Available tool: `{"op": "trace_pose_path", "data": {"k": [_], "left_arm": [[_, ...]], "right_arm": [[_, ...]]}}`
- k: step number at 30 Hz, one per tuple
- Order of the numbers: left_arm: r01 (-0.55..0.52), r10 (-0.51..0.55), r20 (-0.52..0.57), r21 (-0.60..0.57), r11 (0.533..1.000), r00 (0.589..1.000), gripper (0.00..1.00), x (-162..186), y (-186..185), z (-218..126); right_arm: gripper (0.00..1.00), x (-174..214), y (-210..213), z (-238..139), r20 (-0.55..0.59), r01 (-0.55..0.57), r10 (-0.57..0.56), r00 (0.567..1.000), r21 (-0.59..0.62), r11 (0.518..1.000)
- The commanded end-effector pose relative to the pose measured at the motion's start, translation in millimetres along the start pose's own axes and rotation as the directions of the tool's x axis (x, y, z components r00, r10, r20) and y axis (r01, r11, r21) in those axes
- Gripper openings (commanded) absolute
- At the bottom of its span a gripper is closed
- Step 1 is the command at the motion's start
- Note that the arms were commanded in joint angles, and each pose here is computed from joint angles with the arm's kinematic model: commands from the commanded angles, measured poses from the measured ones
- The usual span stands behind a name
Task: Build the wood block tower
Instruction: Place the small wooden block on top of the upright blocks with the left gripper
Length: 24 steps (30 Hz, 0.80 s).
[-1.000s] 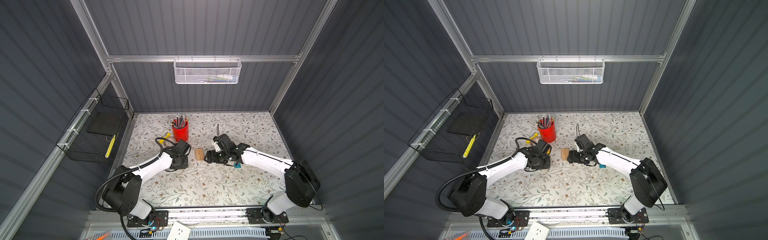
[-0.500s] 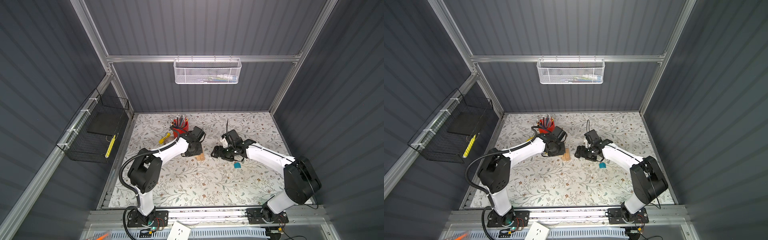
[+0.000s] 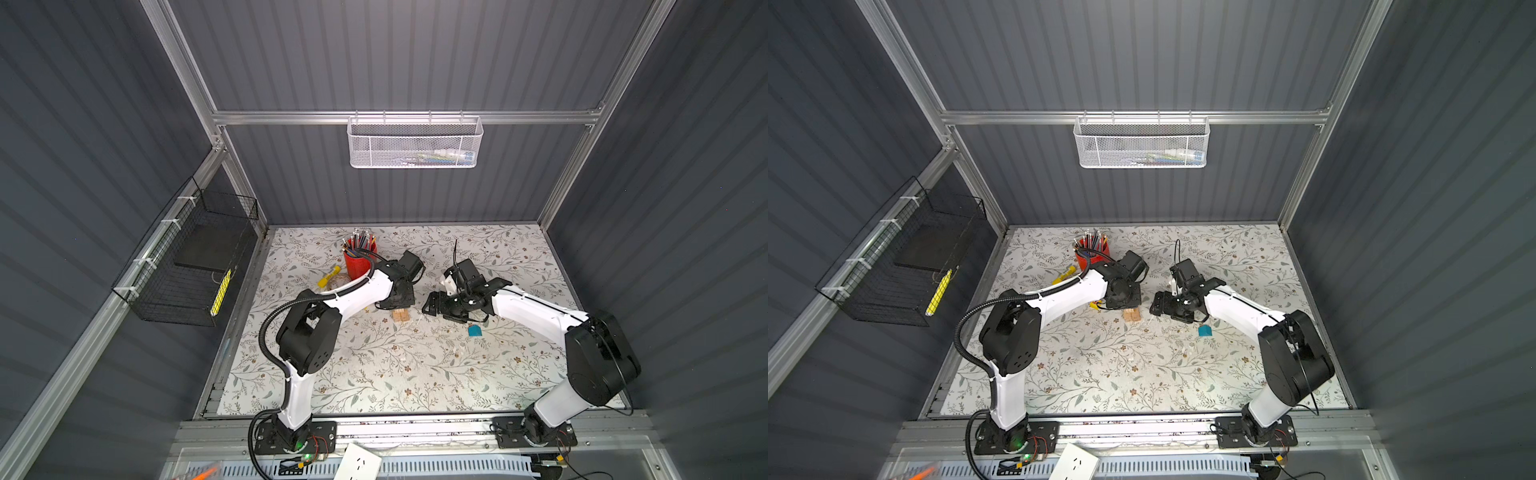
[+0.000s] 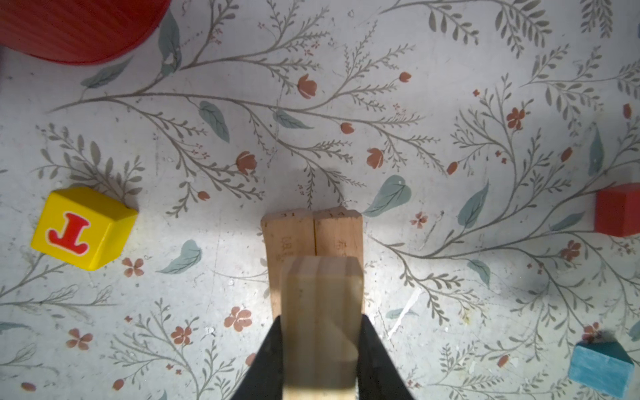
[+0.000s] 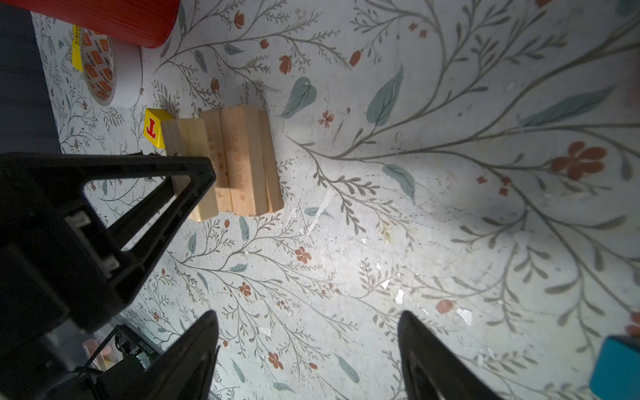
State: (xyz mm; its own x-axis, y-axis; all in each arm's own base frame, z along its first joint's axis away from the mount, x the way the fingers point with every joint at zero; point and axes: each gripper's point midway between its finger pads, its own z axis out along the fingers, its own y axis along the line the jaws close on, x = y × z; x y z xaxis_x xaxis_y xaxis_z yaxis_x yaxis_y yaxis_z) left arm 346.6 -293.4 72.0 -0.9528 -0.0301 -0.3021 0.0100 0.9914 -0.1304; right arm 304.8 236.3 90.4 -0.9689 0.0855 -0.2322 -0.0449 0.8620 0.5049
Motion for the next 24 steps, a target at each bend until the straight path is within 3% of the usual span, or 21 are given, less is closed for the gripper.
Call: {"op": "trace_pose_path", "data": {"k": [1,7,24], "left_arm": [[-0.026,0.026,-0.015,-0.038,0.999,1.0,0.12,2.9,1.0,3.0],[-0.038,0.036,-0.018,-0.085,0.996,0.999,0.15,5.3,6.0,9.2],[-0.027,0.024,-0.034,-0.069,0.997,0.999,0.22,7.4,-0.1,20.2]], "right_arm": [[0.81,2.2,-4.9,2.1,-0.016,-0.01,0.01,1.0,0.014,1.0],[0.81,3.5,-6.8,1.9,-0.016,-0.012,0.012,1.0,0.017,1.0],[0.82,5.5,-10.3,4.0,-0.018,-0.015,0.015,1.0,0.026,1.0]]}}
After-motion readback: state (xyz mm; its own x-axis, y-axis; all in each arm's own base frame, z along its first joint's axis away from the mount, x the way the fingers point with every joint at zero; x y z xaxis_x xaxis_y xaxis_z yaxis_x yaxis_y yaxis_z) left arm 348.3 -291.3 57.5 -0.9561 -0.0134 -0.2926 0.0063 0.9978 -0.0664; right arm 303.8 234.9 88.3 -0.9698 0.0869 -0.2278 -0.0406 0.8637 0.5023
